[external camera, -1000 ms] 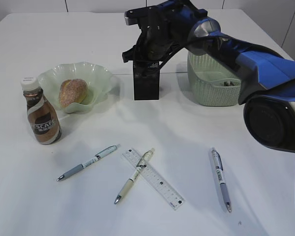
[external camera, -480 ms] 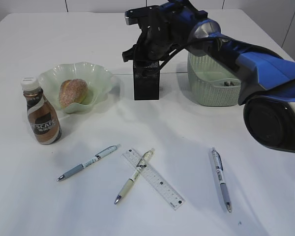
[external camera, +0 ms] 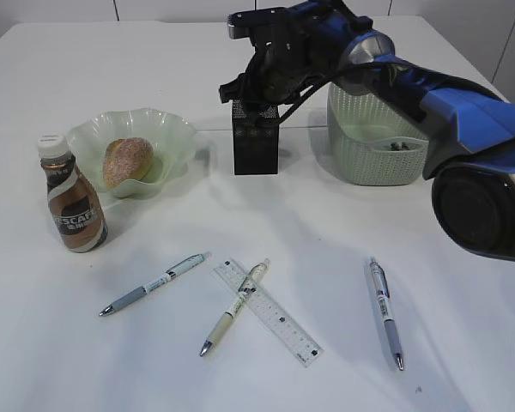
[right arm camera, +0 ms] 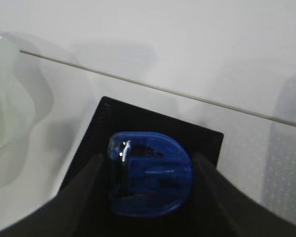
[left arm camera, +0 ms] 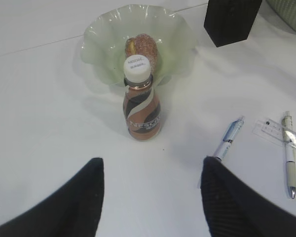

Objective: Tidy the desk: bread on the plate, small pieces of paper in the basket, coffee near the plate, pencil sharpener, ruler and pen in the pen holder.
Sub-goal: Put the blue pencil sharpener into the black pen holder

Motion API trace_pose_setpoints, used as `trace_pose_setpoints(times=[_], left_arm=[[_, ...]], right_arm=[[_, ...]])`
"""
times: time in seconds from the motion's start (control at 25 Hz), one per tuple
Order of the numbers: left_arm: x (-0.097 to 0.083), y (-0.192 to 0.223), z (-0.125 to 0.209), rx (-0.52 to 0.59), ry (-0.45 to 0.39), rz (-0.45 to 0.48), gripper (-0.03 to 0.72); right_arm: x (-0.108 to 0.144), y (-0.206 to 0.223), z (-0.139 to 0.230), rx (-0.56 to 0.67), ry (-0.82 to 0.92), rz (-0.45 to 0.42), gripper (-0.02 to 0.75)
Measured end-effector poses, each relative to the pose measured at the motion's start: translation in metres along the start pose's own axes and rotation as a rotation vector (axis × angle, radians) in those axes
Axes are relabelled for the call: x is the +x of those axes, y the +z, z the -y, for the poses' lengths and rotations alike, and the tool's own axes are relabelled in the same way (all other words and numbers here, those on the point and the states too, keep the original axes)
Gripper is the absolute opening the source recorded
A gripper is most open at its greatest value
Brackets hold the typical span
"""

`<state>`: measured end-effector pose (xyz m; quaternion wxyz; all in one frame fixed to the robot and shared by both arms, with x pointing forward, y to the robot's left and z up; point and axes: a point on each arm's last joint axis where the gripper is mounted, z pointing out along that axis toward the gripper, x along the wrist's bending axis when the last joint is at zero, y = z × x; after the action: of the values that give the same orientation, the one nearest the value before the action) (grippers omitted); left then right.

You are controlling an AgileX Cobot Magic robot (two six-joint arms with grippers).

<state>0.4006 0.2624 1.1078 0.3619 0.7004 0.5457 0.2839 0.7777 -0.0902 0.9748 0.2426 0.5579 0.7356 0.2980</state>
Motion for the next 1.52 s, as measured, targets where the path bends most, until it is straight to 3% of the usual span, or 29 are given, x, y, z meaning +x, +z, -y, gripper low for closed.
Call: trace_pose_setpoints(times=[0.2, 1.52], left_arm=[[-0.0001, 0.0, -0.0002, -0.002, -0.002, 0.001, 0.436], [-0.0017, 0.0, -0.0026, -0.028, -0.028, 0.019, 0.429]], right_arm=[[0.0016, 0.0001, -0.0003, -0.001, -0.011, -0.039, 0.391], [-0.0024, 0.0005, -0.0016, -0.01, -0.016, -0.079, 0.445]])
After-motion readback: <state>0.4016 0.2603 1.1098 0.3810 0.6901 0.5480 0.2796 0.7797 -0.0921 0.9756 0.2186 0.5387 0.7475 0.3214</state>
